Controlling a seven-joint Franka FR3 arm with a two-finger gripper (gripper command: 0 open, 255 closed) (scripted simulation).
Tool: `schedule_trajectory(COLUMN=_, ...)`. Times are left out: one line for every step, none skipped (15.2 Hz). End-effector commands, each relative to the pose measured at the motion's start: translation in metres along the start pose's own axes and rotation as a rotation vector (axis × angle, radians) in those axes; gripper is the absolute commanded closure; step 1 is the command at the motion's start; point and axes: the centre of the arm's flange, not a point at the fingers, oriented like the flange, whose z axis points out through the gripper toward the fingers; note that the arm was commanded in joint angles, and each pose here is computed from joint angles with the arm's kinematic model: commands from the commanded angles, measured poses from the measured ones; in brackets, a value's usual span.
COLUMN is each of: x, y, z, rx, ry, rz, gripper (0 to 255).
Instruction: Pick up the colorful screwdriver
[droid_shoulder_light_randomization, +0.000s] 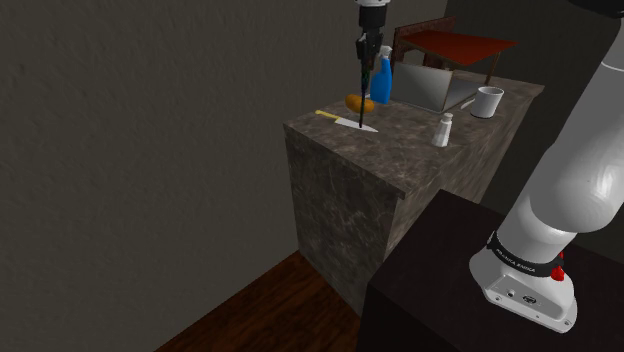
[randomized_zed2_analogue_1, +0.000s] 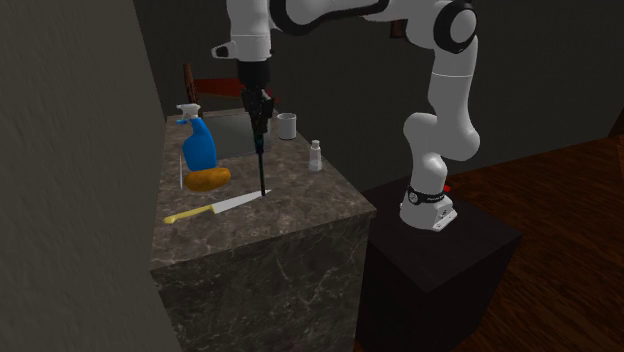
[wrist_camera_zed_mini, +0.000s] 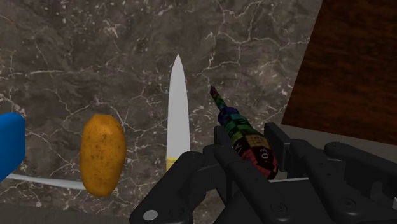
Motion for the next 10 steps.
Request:
schedule_trajectory(x=0.0, y=0.001, z=-0.011, rx=0.0, ry=0.0, rz=0.0, gripper=255)
schedule_trajectory(x=0.0, y=0.001, z=-0.016, rx=0.0, ry=0.0, rz=0.0, gripper=255)
schedule_trajectory(x=0.0, y=0.001, z=-0.022, rx=0.0, ry=0.0, rz=0.0, gripper=255)
schedule_trajectory(x=0.0, y=0.001, z=-0.027, rx=0.0, ry=0.0, rz=0.0, gripper=255)
schedule_trajectory(x=0.0, y=0.0, z=-0.032, rx=0.0, ry=0.0, rz=0.0, gripper=255)
schedule_trajectory(x=0.0, y=0.0, z=-0.037, rx=0.0, ry=0.0, rz=0.0, gripper=255)
schedule_trajectory(x=0.0, y=0.0, z=-0.043, rx=0.0, ry=0.0, rz=0.0, gripper=255)
schedule_trajectory(x=0.0, y=0.0, z=-0.048, rx=0.0, ry=0.0, rz=0.0, gripper=255)
schedule_trajectory(x=0.0, y=0.0, z=-0.049, rx=0.0, ry=0.0, rz=0.0, gripper=255)
schedule_trajectory(x=0.0, y=0.0, z=-0.049, rx=0.0, ry=0.0, rz=0.0, gripper=255)
